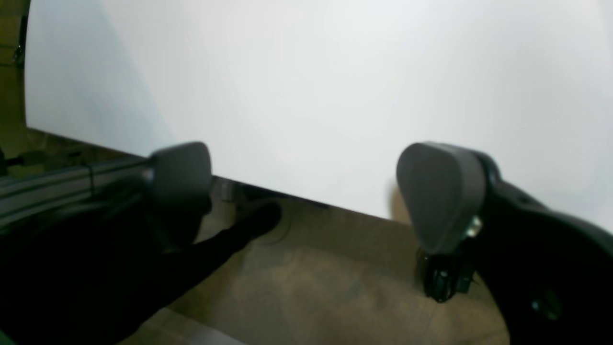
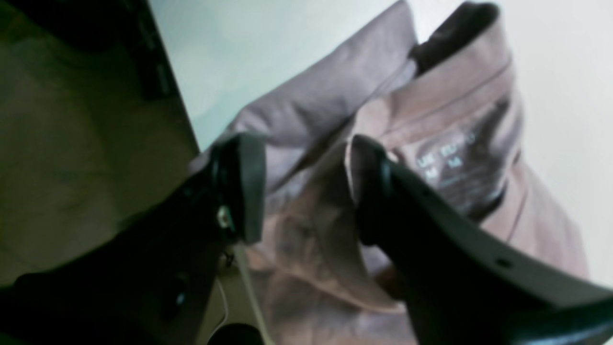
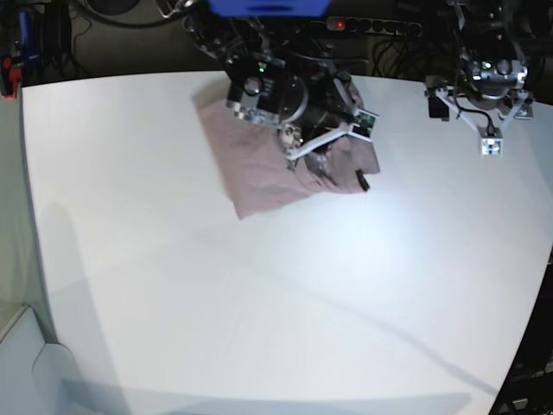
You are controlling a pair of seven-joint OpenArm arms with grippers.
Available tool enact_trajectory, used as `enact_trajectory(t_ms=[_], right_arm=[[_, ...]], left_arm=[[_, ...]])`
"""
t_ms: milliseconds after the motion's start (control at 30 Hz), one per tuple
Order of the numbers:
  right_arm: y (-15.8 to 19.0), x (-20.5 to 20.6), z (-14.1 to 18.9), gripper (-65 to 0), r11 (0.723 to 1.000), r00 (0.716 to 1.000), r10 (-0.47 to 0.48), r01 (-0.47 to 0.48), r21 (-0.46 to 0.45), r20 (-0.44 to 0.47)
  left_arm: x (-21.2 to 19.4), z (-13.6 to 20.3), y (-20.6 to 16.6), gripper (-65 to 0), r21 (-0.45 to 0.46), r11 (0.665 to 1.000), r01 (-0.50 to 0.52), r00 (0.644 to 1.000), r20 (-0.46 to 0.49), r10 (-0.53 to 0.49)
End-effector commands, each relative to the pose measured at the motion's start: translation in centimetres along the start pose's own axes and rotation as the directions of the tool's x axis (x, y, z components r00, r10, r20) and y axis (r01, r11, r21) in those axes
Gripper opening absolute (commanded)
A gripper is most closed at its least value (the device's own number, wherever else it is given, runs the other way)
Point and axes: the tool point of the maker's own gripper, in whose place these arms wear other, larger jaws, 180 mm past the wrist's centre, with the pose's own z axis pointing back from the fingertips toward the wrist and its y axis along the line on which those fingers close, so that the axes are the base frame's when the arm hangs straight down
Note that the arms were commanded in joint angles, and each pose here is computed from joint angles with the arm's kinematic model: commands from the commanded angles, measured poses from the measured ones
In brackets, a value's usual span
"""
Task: Layout the t-shirt on the table in an organized manner, then fold the t-shirt properly
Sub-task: 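Lower the folded end onto the stack and press it with the right gripper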
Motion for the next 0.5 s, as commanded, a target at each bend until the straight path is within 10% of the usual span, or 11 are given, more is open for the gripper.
enact_trajectory(t_ms=[0,167,467], right_arm=[[-0.1,1.7,0.4,-40.5,1.0,0.998,-0.001,0.001,-0.006,0.059],[1.9,2.7,0.3,-62.0,0.998,0.996,0.056,-0.058,0.035,0.071],[4.6,3.7,1.1,-62.7,0.993,0.99,0.083,-0.092,0.072,0.115]], left_arm=[[0.5,0.3,0.5,-1.7,0.016,1.0,0.005,1.0,0.021,-0.005],[0.6,0.3,0.5,-1.7,0.016,1.0,0.004,1.0,0.022,-0.005],[0.7,0.3,0.4,-1.7,0.01,1.0,0.002,1.0,0.024,-0.002]])
